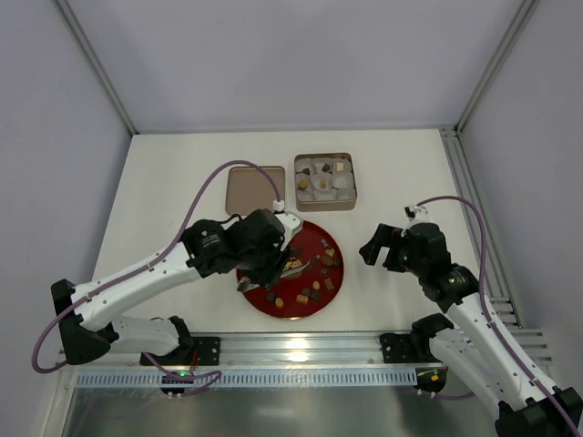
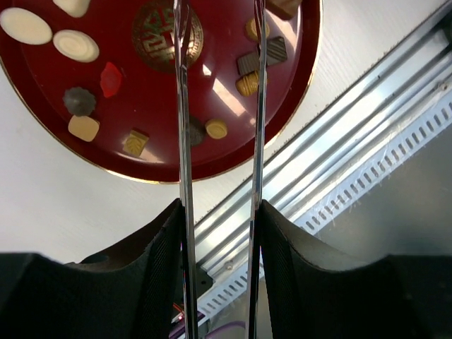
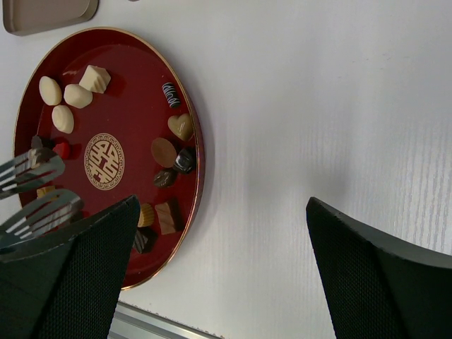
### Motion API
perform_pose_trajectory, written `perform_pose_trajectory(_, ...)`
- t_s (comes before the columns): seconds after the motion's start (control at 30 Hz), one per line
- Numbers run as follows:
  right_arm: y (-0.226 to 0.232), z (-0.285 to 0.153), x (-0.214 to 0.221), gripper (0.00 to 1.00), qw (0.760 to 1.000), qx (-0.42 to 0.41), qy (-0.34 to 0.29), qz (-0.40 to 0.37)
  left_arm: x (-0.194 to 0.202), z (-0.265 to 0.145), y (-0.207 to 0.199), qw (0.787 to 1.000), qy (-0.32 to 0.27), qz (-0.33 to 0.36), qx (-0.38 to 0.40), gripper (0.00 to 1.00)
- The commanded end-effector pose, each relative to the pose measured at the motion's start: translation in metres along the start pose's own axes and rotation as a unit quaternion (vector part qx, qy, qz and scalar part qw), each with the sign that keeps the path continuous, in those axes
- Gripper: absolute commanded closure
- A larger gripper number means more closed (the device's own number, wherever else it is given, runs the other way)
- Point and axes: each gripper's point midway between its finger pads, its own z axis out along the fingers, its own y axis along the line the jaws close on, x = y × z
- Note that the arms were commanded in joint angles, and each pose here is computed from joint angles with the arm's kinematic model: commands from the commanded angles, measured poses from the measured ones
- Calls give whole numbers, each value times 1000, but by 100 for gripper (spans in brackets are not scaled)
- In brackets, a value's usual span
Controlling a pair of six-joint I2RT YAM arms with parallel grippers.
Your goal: Pack the chocolate
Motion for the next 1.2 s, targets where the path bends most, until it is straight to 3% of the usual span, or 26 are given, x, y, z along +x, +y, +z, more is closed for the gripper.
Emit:
perform_pose_trajectory(0.0,3,1,-10,0,1000,-3,-20,-3,16,-7,-12,1000,14,19,19,55)
perform_pose_trajectory(0.2,2,2,-9,0,1000,-1,-18,-3,36,-5,-20,997,43,55,13,55)
perform_pose_trajectory(1.17,-2,4,-2,0,1000,3,-11,0,60,8,-24,990,100,102,-11,56)
